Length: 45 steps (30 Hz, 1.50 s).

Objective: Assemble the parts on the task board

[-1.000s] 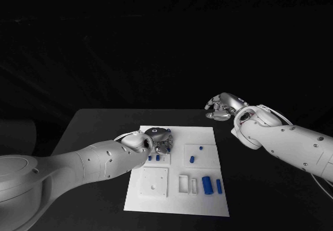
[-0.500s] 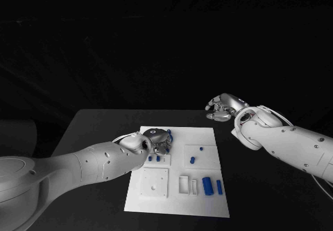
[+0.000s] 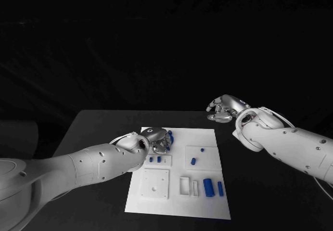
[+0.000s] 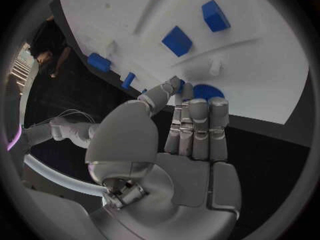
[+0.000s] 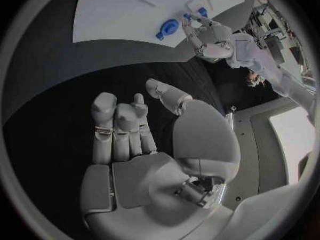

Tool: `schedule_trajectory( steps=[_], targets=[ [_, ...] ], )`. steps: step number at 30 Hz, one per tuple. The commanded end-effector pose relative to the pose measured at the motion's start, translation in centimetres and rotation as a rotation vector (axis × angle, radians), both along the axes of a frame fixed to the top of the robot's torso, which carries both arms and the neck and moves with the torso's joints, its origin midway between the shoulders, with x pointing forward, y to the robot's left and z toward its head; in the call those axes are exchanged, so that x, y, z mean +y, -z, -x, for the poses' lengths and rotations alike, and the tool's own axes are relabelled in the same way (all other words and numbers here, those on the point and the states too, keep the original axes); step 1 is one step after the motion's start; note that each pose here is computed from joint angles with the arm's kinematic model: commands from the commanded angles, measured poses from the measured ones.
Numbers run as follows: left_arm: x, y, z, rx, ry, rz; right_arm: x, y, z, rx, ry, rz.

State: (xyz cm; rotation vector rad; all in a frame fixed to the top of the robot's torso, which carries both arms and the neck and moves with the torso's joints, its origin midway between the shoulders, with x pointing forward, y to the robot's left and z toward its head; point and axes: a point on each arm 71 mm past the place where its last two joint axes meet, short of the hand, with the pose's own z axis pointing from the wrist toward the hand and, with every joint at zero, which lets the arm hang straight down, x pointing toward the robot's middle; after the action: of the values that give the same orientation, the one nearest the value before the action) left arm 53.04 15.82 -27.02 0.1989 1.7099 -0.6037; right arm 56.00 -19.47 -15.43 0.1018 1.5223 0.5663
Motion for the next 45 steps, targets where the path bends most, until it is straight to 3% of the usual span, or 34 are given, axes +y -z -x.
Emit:
schedule_trajectory(
  steps=[1, 9, 15, 23, 39, 45],
  targets=[
    [0.3, -0.62, -0.03, 0.000, -0.025, 0.074, 0.1, 0.0, 0.1, -0.002, -0.013, 0.009],
    [1.9, -0.99, 0.23, 0.034, -0.042, 0.081, -0.1, 0.0, 0.1, 0.000, -0.010, 0.010],
    [3.6, -0.89, 0.35, 0.059, -0.062, 0.074, -0.3, 0.0, 0.0, 0.000, -0.006, 0.012],
    [4.9, -0.80, 0.27, 0.062, -0.080, 0.063, -0.5, 0.0, 0.0, 0.000, -0.002, 0.014],
    [5.5, -0.46, 0.37, 0.106, -0.081, 0.043, -0.4, 0.0, 0.0, 0.000, -0.003, 0.014],
    [5.2, -0.42, 0.32, 0.107, -0.076, 0.043, -0.3, 0.0, 0.0, -0.001, -0.005, 0.014]
  ],
)
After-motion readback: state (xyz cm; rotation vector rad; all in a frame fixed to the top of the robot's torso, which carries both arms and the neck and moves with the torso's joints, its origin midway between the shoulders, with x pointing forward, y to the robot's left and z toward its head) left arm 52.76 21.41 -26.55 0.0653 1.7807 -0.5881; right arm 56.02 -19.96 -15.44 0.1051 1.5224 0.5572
